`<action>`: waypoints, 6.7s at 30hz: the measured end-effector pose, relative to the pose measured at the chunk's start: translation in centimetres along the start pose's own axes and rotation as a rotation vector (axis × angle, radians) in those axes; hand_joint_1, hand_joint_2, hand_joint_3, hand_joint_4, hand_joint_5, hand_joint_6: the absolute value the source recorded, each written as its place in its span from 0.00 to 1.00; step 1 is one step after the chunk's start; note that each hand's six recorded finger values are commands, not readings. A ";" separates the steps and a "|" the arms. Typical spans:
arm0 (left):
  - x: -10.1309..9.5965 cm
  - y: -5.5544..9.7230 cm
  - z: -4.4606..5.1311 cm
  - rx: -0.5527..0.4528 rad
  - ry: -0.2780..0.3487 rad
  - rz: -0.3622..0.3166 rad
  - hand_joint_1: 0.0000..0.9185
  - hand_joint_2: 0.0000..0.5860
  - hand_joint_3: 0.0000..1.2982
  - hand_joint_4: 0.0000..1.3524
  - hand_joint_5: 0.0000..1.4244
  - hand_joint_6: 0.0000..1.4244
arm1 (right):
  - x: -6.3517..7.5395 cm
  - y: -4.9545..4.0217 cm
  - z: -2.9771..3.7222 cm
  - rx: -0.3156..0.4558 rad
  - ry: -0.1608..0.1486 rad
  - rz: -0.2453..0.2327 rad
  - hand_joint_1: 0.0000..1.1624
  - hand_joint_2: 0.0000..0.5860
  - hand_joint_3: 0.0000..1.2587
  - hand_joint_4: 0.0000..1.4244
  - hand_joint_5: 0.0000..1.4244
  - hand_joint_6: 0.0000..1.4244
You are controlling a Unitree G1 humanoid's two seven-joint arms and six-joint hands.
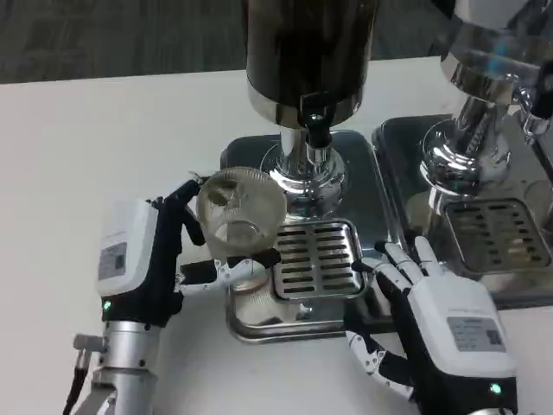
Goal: Grasp the cup under the faucet to collect the drink, then remove the cup.
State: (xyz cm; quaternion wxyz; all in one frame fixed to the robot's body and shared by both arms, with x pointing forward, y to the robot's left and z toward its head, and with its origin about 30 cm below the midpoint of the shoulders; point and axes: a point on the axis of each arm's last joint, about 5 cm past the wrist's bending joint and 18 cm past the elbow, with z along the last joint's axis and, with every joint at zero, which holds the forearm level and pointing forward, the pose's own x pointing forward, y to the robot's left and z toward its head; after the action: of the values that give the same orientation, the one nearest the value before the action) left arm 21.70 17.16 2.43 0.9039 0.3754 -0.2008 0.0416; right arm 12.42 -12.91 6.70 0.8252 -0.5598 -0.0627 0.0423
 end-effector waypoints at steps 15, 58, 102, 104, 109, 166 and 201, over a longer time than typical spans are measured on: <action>3.5 -1.9 1.88 -0.042 -0.005 -0.174 0.84 0.02 0.47 0.61 0.70 0.87 | 0.1 0.10 0.36 -0.008 0.017 -0.021 0.43 0.77 0.24 0.09 0.01 0.14; 3.9 -1.8 1.74 -0.004 -0.036 -0.252 0.00 0.00 0.25 0.31 0.46 0.41 | 0.4 0.05 0.30 0.009 0.057 -0.062 0.42 0.74 0.21 0.08 0.01 0.13; 8.3 8.3 4.14 -0.655 -0.424 -0.326 0.00 0.17 0.10 0.00 0.14 0.13 | 1.0 -0.37 -0.87 0.228 0.127 -0.143 0.54 0.52 0.00 0.00 0.00 0.14; 8.5 8.2 4.32 -0.663 -0.430 -0.347 0.00 0.18 0.10 0.00 0.14 0.13 | 1.0 -0.36 -0.86 0.229 0.128 -0.144 0.54 0.52 0.00 0.00 0.00 0.14; 8.9 7.8 4.70 -0.653 -0.437 -0.388 0.00 0.19 0.10 0.00 0.16 0.13 | 1.0 -0.36 -0.88 0.232 0.135 -0.148 0.55 0.52 0.00 0.00 0.00 0.14; 7.6 7.0 7.18 -0.299 -0.641 -0.562 0.00 0.25 0.15 0.02 0.21 0.19 | 2.2 -0.10 -2.14 0.518 0.149 -0.150 0.60 0.44 0.00 0.00 0.01 0.16; 6.9 6.8 7.38 -0.305 -0.635 -0.589 0.00 0.25 0.16 0.02 0.20 0.18 | 7.9 -0.02 -3.14 0.711 -0.032 0.071 0.64 0.29 0.00 0.00 0.00 0.06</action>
State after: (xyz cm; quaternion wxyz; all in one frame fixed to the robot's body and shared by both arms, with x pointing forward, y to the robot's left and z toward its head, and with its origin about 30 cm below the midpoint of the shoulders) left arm 24.02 16.37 14.34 0.8157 0.2734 -0.3566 -0.3643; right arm 20.76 -14.69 6.01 0.9653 -0.2389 -0.0376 0.0989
